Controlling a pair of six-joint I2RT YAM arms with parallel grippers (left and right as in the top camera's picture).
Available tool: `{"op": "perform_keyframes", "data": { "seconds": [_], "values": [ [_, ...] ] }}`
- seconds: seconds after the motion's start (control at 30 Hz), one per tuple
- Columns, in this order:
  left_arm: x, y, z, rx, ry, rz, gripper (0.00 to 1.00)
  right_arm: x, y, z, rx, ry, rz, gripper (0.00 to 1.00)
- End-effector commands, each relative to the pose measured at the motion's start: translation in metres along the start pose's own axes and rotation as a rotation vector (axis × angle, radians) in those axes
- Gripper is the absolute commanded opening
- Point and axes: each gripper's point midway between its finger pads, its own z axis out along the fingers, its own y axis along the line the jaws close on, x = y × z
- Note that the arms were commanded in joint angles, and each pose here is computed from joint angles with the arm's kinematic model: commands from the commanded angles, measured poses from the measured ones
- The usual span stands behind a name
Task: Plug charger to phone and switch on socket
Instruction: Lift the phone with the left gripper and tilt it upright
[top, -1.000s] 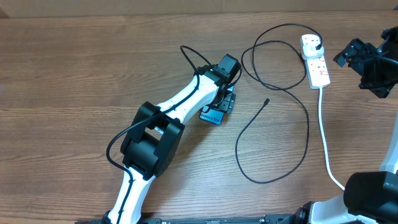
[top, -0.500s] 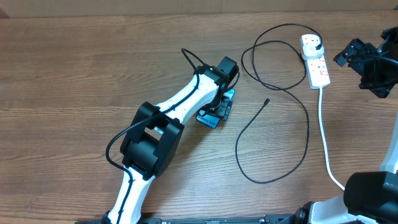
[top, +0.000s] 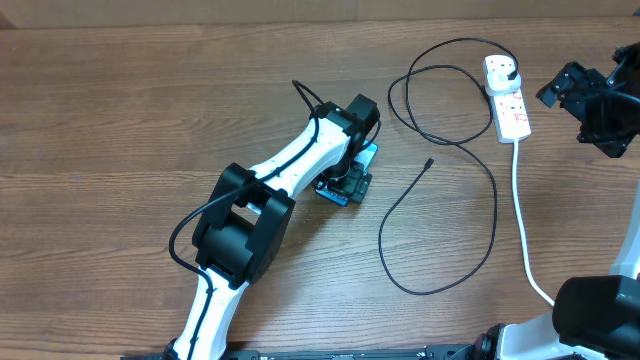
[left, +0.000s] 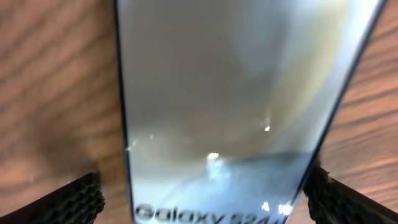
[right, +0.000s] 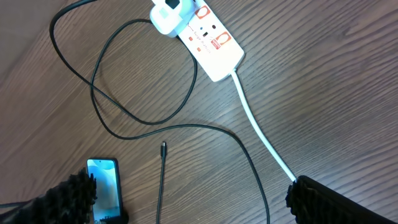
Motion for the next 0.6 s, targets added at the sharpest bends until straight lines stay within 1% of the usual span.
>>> {"op": "perform_keyframes", "data": {
  "seconds": [0.0, 0.1, 0.13, 0.33, 0.57],
  "values": [
    [-0.002, -0.007, 0.018, 0.022, -0.004, 0.069, 1.00, -0.007, 0.002, -0.005, -0.002, -0.027, -0.002, 1.00],
    [-0.004, -0.023, 0.017, 0.116, -0.018, 0.162, 1.00, -0.007, 0.002, -0.005, -0.002, -0.027, -0.002, 1.00],
    [-0.007, -0.024, 0.017, 0.119, -0.027, 0.166, 1.00, -0.007, 0.002, -0.005, -0.003, -0.028, -0.002, 1.00],
    [-0.026, -0.014, 0.017, 0.047, -0.106, 0.148, 1.00, -0.007, 0.002, -0.005, -0.003, -0.027, -0.002, 1.00],
    [-0.028, -0.014, 0.017, 0.048, -0.111, 0.149, 1.00, -0.007, 0.002, -0.005, -0.003, -0.028, -0.002, 1.00]
  ]
}}
